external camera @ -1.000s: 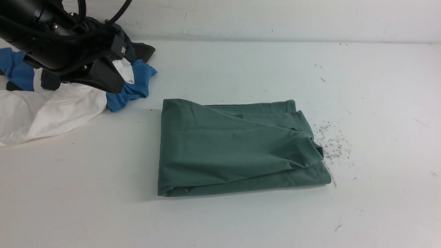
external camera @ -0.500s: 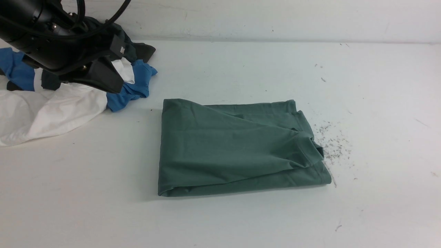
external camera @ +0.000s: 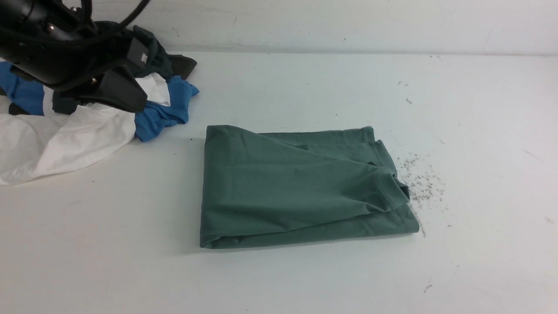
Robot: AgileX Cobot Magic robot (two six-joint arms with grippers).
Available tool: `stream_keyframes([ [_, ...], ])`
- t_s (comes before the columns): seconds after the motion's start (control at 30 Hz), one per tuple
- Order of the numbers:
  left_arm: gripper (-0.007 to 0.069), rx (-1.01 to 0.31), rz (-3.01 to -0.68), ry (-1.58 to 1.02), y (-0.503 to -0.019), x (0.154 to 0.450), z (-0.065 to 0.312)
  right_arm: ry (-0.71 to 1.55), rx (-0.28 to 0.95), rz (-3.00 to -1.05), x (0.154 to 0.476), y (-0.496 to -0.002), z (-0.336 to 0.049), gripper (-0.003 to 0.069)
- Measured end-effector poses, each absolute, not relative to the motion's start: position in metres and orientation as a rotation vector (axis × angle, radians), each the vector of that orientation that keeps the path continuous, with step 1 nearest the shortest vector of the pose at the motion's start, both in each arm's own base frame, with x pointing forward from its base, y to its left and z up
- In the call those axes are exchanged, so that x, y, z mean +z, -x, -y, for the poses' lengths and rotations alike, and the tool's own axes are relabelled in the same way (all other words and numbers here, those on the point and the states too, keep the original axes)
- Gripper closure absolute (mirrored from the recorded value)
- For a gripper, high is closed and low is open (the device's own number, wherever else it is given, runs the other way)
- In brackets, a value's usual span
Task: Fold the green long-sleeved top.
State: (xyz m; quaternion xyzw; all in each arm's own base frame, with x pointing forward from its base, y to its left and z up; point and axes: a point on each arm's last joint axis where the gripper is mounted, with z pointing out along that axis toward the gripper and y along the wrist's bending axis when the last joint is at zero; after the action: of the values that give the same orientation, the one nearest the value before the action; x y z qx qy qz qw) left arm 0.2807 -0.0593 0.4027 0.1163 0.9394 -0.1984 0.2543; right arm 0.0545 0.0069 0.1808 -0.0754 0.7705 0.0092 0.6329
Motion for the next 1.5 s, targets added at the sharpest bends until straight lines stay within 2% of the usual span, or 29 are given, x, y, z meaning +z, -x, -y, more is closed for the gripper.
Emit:
stream_keyframes([
  [0.2, 0.0629, -0.448, -2.425, -0.343, -0.238, 0.439, 0.052, 0.173, 0.021, -1.764, 0.181, -0.054, -0.007, 0.0673],
  [0.3, 0.0629, -0.399, -2.316, -0.355, -0.196, 0.463, 0.046, 0.173, 0.021, -1.764, 0.181, -0.054, -0.007, 0.0673],
  [0.47, 0.0629, -0.383, -2.222, -0.366, -0.137, 0.468, 0.042, 0.173, 0.021, -1.764, 0.181, -0.054, -0.007, 0.0673],
  [0.5, 0.0629, -0.373, -2.191, -0.376, -0.105, 0.460, 0.039, 0.173, 0.021, -1.764, 0.181, -0.054, -0.007, 0.0673],
  [0.6, 0.0629, -0.367, -2.143, -0.372, -0.064, 0.439, 0.035, 0.173, 0.021, -1.764, 0.181, -0.054, -0.007, 0.0673],
  [0.7, 0.0629, -0.361, -2.082, -0.356, -0.042, 0.423, 0.033, 0.173, 0.021, -1.764, 0.181, -0.054, -0.007, 0.0673],
  [0.73, 0.0629, -0.358, -2.022, -0.331, -0.024, 0.407, 0.031, 0.173, 0.021, -1.764, 0.181, -0.054, -0.007, 0.0673],
  [0.83, 0.0629, -0.371, -1.947, -0.282, -0.006, 0.385, 0.029, 0.173, 0.021, -1.764, 0.181, -0.054, -0.007, 0.0673],
  [1.1, 0.0629, -0.423, -1.832, -0.215, 0.006, 0.363, 0.029, 0.173, 0.021, -1.764, 0.181, -0.054, -0.007, 0.0673],
  [1.5, 0.0629, -0.413, -1.677, -0.091, -0.022, 0.347, 0.024, 0.174, 0.020, -1.764, 0.181, -0.054, -0.007, 0.0673],
])
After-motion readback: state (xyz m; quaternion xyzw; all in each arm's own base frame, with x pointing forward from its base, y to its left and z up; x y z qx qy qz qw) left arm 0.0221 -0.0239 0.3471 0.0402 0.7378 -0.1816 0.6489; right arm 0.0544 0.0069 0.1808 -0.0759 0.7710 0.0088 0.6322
